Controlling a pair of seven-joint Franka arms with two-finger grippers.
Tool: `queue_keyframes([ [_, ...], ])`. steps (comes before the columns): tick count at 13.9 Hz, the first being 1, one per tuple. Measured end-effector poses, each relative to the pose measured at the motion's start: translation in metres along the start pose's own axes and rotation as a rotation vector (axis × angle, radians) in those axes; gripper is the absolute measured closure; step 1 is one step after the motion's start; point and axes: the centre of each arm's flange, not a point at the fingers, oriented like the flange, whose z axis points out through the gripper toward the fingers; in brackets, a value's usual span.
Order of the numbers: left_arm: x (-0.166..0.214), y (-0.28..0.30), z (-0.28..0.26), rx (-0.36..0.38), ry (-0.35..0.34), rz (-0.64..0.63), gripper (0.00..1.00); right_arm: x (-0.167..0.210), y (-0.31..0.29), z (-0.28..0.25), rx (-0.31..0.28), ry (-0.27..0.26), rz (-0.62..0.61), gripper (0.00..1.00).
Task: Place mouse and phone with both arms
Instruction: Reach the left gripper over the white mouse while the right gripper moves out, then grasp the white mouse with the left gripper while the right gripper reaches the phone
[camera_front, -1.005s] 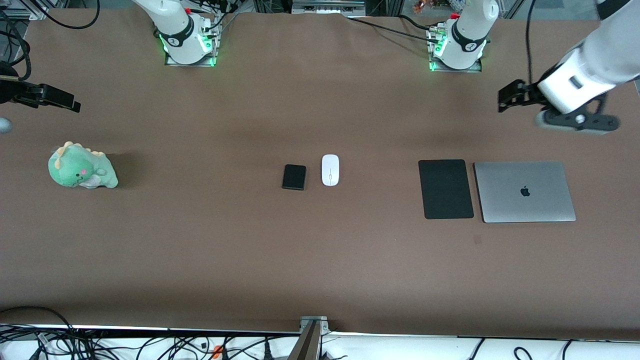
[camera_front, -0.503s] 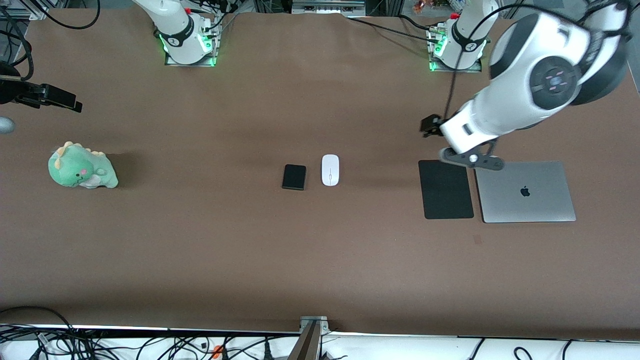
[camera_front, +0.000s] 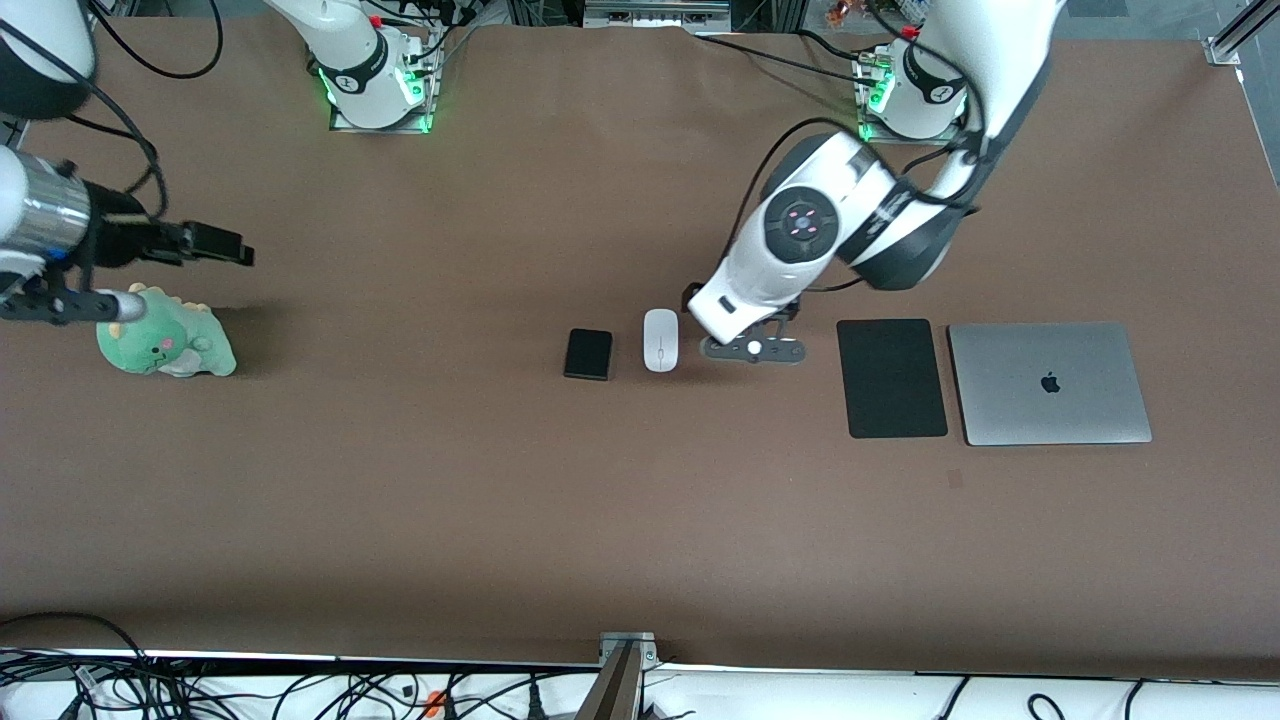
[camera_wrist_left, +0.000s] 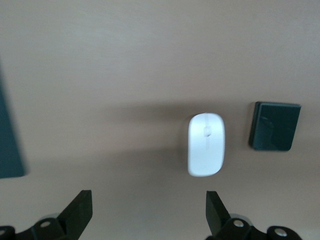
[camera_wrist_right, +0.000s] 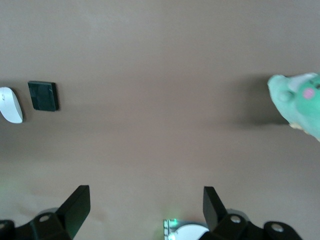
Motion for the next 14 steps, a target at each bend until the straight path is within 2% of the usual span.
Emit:
queue_keyframes([
  [4, -0.007, 0.038, 0.078, 0.023, 0.078, -0.004, 0.00, 0.033, -0.026, 0.047, 0.022, -0.010, 0.069, 0.00],
  [8, -0.019, 0.064, 0.139, -0.012, 0.120, -0.005, 0.00, 0.047, -0.067, 0.078, 0.018, 0.006, 0.158, 0.00],
  [14, -0.035, 0.076, 0.181, 0.091, 0.193, 0.038, 0.00, 0.052, -0.150, 0.122, 0.010, 0.057, 0.283, 0.00],
])
